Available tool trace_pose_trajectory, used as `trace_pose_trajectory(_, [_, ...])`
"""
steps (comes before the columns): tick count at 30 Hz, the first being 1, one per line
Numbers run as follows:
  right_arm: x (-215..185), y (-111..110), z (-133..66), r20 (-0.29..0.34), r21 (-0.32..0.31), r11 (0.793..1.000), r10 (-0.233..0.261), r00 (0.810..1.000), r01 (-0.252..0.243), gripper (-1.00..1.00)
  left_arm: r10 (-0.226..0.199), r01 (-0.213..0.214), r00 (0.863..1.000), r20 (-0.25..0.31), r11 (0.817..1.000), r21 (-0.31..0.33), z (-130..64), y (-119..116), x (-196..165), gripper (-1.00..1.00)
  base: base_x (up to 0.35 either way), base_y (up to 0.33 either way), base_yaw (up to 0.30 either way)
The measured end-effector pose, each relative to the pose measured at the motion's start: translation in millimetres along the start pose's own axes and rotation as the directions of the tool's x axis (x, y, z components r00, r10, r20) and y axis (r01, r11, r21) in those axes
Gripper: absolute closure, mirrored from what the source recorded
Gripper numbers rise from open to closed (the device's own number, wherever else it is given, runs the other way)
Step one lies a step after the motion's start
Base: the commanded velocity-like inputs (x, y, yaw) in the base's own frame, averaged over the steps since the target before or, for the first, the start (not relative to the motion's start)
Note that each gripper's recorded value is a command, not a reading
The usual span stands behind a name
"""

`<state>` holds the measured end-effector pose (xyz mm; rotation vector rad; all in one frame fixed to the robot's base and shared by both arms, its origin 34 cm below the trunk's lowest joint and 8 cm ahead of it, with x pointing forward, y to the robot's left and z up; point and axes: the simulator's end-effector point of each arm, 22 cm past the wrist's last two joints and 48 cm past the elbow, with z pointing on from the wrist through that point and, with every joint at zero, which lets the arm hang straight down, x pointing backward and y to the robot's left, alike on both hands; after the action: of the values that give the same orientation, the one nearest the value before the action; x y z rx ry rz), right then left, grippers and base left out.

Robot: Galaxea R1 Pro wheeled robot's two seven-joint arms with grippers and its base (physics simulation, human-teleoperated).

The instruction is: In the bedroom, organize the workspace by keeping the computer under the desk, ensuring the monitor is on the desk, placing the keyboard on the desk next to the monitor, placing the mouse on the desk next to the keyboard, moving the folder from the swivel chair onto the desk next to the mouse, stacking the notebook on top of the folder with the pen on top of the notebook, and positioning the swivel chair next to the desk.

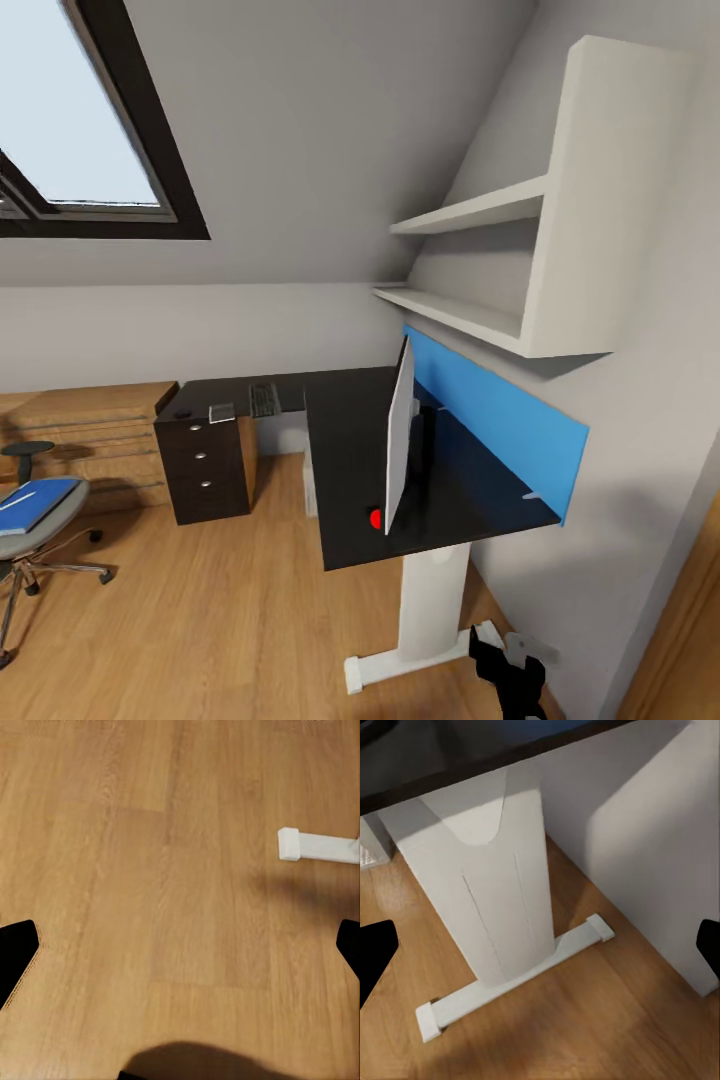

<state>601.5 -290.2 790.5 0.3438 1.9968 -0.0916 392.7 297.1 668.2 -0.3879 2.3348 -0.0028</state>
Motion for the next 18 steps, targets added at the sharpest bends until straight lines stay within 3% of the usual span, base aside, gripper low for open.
trace_pose_trajectory(11, [-84.3,16.1,30.8,0.015,0.009,1.0,0.007,1.0,-0.007,-1.0,0.001,-0.001,1.0,0.0,1.0,0.002,0.0,-1.3,0.2,-1.0,0.0,0.069,0.0])
trace_pose_trajectory(16, [-140.6,40.0,33.6,0.027,-0.029,1.0,-0.002,1.0,0.003,-1.0,0.001,-0.001,1.0,0.0,1.0,0.003,0.0,-1.6,0.2,-1.0,0.0,0.005,0.0])
trace_pose_trajectory(18, [-160.4,63.7,29.1,0.054,-0.07,0.997,-0.03,0.998,0.034,-1.0,0.002,-0.002,1.0,0.0,1.0,0.003,0.0,-1.7,0.2,-1.0,0.0,0.002,0.0])
